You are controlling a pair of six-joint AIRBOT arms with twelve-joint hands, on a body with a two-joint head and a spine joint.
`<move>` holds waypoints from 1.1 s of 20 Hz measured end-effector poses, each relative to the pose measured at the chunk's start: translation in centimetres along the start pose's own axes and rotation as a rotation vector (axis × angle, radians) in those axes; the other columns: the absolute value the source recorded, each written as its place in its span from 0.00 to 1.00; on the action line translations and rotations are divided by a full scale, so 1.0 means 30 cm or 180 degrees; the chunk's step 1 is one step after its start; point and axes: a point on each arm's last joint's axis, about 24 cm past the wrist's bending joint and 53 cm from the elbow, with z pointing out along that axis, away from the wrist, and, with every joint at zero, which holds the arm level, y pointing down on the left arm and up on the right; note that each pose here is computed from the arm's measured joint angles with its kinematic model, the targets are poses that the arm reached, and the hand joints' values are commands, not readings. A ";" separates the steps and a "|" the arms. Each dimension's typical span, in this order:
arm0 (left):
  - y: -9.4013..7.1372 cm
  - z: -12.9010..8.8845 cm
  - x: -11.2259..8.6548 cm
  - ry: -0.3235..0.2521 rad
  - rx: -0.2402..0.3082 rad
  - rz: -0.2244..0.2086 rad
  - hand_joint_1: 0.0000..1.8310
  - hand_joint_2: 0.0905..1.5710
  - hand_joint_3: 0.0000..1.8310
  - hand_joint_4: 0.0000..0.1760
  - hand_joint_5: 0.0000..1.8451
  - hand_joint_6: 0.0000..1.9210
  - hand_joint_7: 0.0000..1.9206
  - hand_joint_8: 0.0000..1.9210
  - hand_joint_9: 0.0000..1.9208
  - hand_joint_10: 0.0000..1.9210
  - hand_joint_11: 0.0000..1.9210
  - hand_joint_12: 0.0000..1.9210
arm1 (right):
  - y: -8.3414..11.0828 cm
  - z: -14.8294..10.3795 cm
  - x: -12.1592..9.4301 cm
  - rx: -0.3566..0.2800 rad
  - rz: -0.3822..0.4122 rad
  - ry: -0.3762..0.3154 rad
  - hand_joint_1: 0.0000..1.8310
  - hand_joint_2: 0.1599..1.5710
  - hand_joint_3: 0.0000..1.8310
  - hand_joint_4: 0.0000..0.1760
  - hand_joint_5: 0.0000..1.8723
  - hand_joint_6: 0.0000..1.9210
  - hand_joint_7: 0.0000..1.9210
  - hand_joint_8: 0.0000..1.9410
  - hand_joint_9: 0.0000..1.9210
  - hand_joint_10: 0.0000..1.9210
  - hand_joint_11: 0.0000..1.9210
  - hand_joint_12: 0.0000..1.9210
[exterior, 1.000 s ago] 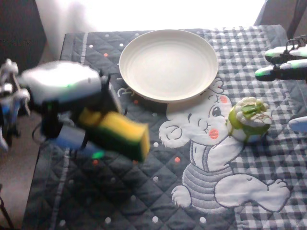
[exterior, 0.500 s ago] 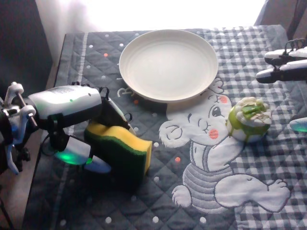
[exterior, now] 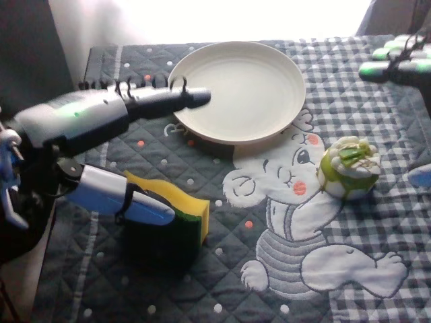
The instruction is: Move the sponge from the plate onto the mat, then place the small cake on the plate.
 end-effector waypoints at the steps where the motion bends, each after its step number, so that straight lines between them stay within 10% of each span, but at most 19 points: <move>1: -0.004 -0.009 -0.014 -0.0080 0.0011 -0.0082 0.47 0.48 0.00 0.72 0.04 0.00 0.04 0.00 0.03 0.00 0.00 0.28 | 0.018 0.010 -0.008 -0.0072 0.0009 -0.0036 0.43 0.49 0.00 1.00 0.07 0.00 0.05 0.00 0.02 0.00 0.03 0.06; 5: -0.043 -0.035 -0.052 -0.0256 0.0142 -0.0107 0.50 0.46 0.00 0.85 0.00 0.00 0.00 0.00 0.00 0.00 0.00 0.02 | 0.057 0.043 0.035 -0.0278 0.0100 0.0077 0.39 0.47 0.00 0.85 0.06 0.00 0.04 0.00 0.04 0.00 0.04 0.05; 10: -0.042 -0.040 -0.053 -0.0272 0.0147 -0.0100 0.50 0.44 0.00 0.79 0.00 0.00 0.00 0.00 0.00 0.00 0.02 0.02 | 0.011 0.084 0.118 -0.0158 0.0075 0.0299 0.45 0.44 0.00 0.98 0.09 0.00 0.06 0.00 0.07 0.00 0.10 0.08; 12: -0.043 -0.040 -0.054 -0.0279 0.0149 -0.0104 0.50 0.45 0.00 0.78 0.00 0.00 0.00 0.00 0.00 0.00 0.01 0.03 | -0.023 0.091 0.138 -0.0065 0.0098 0.0368 0.46 0.47 0.00 0.81 0.11 0.00 0.09 0.00 0.11 0.00 0.08 0.21; 16: -0.044 -0.041 -0.052 -0.0282 0.0147 -0.0122 0.49 0.45 0.00 0.76 0.00 0.00 0.00 0.00 0.00 0.00 0.00 0.22 | -0.098 0.122 0.255 0.0104 0.0317 0.0706 0.54 0.55 0.00 0.07 0.21 0.00 0.20 0.00 0.21 0.00 0.03 0.49; 20: -0.041 -0.042 -0.051 -0.0281 0.0137 -0.0129 0.49 0.45 0.00 0.89 0.00 0.00 0.00 0.00 0.00 0.00 0.00 0.22 | -0.109 0.127 0.268 0.0151 0.0284 0.0756 0.57 0.63 0.00 0.00 0.39 0.00 0.38 0.01 0.40 0.04 0.19 0.54; 21: -0.040 -0.043 -0.050 -0.0281 0.0137 -0.0130 0.48 0.45 0.00 0.91 0.00 0.00 0.00 0.00 0.00 0.00 0.00 0.27 | -0.105 0.132 0.258 0.0138 0.0287 0.0732 0.66 0.67 0.00 0.00 0.50 0.32 0.48 0.51 0.51 0.19 0.33 0.67; 22: -0.038 -0.044 -0.047 -0.0273 0.0129 -0.0131 0.47 0.46 0.00 0.88 0.00 0.00 0.00 0.00 0.00 0.00 0.00 0.27 | -0.104 0.133 0.254 0.0134 0.0293 0.0720 0.67 0.72 0.00 0.00 0.45 0.56 0.44 0.63 0.45 0.66 0.39 0.87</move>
